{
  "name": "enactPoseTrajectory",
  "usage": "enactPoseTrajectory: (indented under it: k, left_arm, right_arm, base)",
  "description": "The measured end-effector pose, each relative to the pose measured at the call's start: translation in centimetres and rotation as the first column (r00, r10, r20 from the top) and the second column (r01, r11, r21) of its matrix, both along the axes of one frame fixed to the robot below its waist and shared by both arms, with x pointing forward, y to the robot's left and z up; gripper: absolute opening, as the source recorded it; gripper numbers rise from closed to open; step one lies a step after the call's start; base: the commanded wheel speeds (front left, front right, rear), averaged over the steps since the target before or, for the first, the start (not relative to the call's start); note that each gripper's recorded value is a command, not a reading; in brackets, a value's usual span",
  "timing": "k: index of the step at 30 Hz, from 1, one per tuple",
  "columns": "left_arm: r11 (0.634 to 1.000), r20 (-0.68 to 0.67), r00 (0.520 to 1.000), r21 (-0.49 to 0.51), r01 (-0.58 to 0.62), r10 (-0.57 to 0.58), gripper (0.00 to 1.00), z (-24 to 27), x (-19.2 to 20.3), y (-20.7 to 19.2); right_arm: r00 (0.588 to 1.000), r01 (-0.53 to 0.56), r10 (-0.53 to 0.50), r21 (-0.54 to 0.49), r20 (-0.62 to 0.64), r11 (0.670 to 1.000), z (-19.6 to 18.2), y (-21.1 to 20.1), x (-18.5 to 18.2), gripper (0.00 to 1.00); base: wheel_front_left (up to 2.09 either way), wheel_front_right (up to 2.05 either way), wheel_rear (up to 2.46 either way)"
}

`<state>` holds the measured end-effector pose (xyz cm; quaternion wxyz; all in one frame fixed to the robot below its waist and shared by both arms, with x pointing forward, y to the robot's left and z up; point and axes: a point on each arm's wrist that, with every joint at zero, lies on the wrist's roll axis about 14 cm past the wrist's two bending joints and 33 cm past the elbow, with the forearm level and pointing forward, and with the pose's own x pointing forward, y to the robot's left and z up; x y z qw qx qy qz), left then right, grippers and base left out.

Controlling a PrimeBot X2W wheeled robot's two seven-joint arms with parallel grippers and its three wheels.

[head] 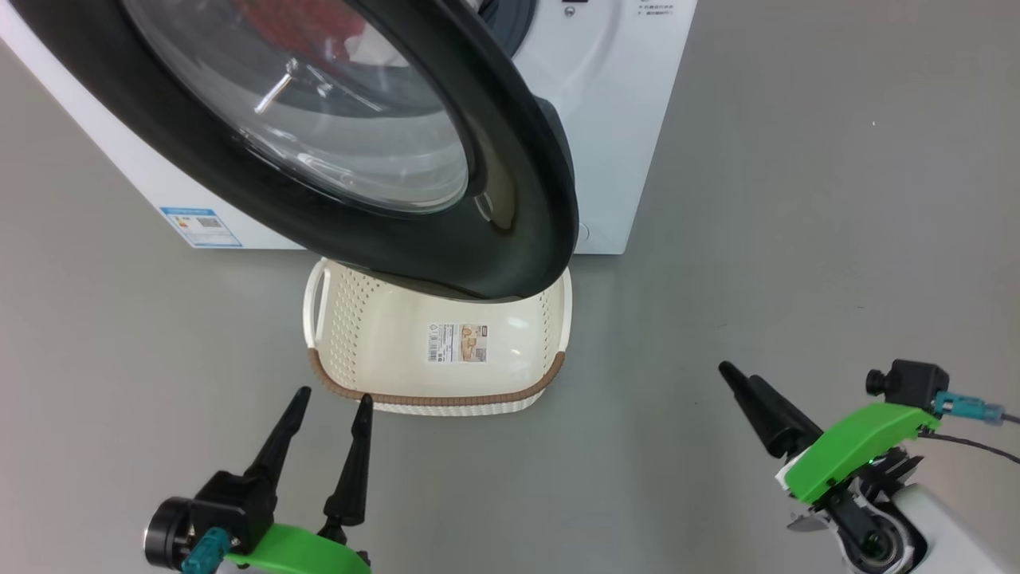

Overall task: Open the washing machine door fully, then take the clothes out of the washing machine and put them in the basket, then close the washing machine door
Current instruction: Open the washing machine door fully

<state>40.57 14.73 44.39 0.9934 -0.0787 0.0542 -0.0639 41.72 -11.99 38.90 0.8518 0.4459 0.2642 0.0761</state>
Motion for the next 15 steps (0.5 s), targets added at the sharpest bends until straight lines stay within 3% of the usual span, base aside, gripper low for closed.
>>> enactPoseTrajectory:
  k: [7, 15]
  left_arm:
    - [1.000, 0.002, 1.000, -0.001, 0.003, -0.003, 1.00, 0.1, 0.0, -0.1]
    - [1.000, 0.000, 1.000, 0.000, -0.003, 0.003, 1.00, 0.0, 0.0, 0.1]
  right_arm:
    - [0.996, 0.029, -0.020, -0.110, 0.083, 0.994, -0.3, -0.3, -0.7, 1.00]
    - [0.987, 0.035, 0.008, -0.265, 0.159, 0.964, -0.5, -1.8, -0.7, 1.00]
  base:
    - [0.00, 0.00, 0.00]
    - [0.00, 0.00, 0.00]
